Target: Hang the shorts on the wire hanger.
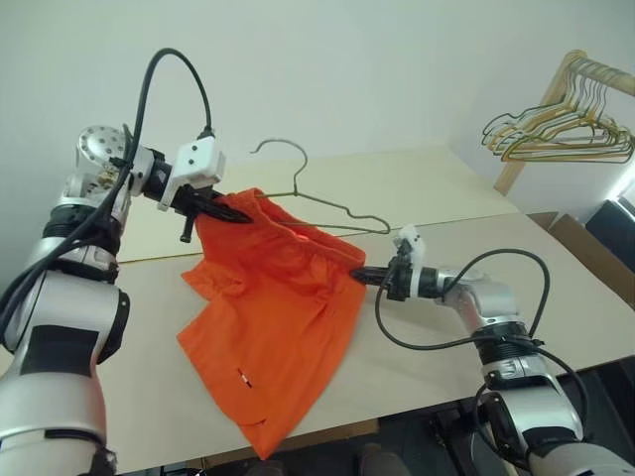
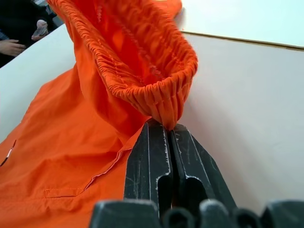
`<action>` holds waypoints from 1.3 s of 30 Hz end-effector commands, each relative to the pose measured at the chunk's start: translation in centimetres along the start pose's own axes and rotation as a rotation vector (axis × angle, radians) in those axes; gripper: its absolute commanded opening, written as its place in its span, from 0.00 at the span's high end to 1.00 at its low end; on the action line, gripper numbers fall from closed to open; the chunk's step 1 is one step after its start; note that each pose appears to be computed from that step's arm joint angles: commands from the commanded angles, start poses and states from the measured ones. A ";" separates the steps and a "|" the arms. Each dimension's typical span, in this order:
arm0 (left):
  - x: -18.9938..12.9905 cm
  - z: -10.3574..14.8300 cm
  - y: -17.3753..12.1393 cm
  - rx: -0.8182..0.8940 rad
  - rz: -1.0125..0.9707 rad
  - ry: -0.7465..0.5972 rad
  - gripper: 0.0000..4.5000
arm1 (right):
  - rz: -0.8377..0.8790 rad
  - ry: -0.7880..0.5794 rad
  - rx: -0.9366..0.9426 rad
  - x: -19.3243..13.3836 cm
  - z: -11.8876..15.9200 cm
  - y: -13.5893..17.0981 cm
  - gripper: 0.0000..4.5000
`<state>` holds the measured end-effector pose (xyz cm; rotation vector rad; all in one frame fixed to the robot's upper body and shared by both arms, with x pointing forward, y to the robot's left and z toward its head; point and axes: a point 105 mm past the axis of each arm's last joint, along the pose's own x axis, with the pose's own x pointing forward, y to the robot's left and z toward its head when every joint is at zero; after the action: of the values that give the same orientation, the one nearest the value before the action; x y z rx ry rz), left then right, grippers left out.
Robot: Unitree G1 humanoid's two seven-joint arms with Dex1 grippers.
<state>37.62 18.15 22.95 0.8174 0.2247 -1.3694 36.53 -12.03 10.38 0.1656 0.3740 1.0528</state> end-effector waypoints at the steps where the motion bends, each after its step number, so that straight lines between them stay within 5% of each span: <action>1: -1.6 0.3 -0.2 0.006 0.028 -0.011 1.00 | 0.007 -0.031 -0.076 -2.8 2.4 -0.1 1.00; 16: -1.6 -2.4 -1.4 -0.059 0.021 0.050 1.00 | -0.005 0.076 -0.165 -5.4 2.7 -0.9 1.00; 21: -1.4 -3.4 -1.5 -0.065 0.025 0.102 1.00 | 0.003 0.128 -0.322 -5.7 3.0 -0.4 1.00; 31: 1.4 -3.3 -0.8 -0.002 0.098 0.117 1.00 | 0.038 0.228 -0.678 -4.0 8.9 3.3 1.00; 39: 3.4 -1.7 -0.7 0.011 0.145 0.015 1.00 | 0.030 0.300 -0.900 -2.1 9.7 4.5 1.00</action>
<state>38.19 17.16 17.36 0.8327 0.2571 -1.2529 35.63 -11.93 19.47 -0.7115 0.2258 1.1989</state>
